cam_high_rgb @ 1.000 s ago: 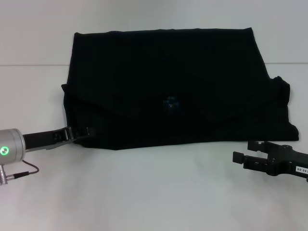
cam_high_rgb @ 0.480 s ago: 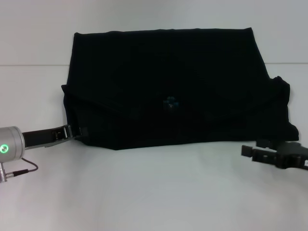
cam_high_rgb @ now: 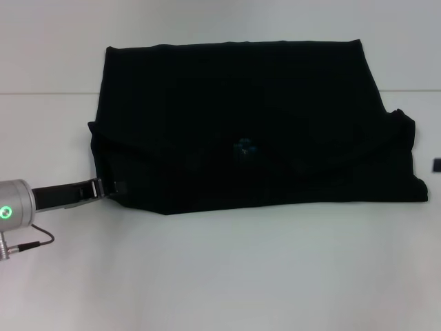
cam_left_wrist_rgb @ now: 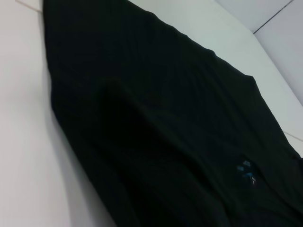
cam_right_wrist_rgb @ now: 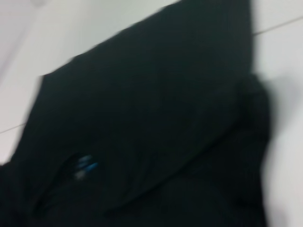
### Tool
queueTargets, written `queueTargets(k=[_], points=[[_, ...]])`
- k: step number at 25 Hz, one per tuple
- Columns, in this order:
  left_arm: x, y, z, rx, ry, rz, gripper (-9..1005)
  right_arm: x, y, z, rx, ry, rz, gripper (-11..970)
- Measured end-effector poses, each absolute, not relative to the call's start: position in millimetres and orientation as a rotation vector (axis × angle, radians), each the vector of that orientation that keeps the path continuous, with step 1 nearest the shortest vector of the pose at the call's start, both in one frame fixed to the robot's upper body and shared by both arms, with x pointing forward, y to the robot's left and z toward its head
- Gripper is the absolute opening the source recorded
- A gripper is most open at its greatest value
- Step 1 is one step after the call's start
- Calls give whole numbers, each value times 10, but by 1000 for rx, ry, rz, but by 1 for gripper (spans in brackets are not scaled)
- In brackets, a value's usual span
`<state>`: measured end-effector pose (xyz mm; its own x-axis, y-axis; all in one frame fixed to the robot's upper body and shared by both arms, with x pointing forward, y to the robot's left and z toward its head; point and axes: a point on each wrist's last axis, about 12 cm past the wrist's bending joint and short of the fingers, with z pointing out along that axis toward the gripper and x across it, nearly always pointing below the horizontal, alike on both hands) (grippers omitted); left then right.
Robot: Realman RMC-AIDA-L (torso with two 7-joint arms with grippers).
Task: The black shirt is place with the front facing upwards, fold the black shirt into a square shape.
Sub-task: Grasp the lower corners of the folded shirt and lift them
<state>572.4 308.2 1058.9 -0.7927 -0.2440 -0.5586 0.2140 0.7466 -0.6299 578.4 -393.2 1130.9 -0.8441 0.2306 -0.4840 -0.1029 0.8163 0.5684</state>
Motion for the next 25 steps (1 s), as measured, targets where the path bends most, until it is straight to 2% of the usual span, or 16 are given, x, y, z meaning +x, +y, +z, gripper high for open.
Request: queueTargets(k=[6,9,15,25], points=[[5731,3073,10597,-10,2300,-934,41,6050,-3889,11511,116,2527,629,892],[5734,3070,10600,-1,2298,-932,41,6203,-3685,11408,82,2554,614,891],[5740,3072,10609,7,2295,-929,41,6319,-3473,11231,40,2602,583,890],[5729,3065,10620,15,2291,-949,41,6318,-3311,11011,20,2624,538,891]])
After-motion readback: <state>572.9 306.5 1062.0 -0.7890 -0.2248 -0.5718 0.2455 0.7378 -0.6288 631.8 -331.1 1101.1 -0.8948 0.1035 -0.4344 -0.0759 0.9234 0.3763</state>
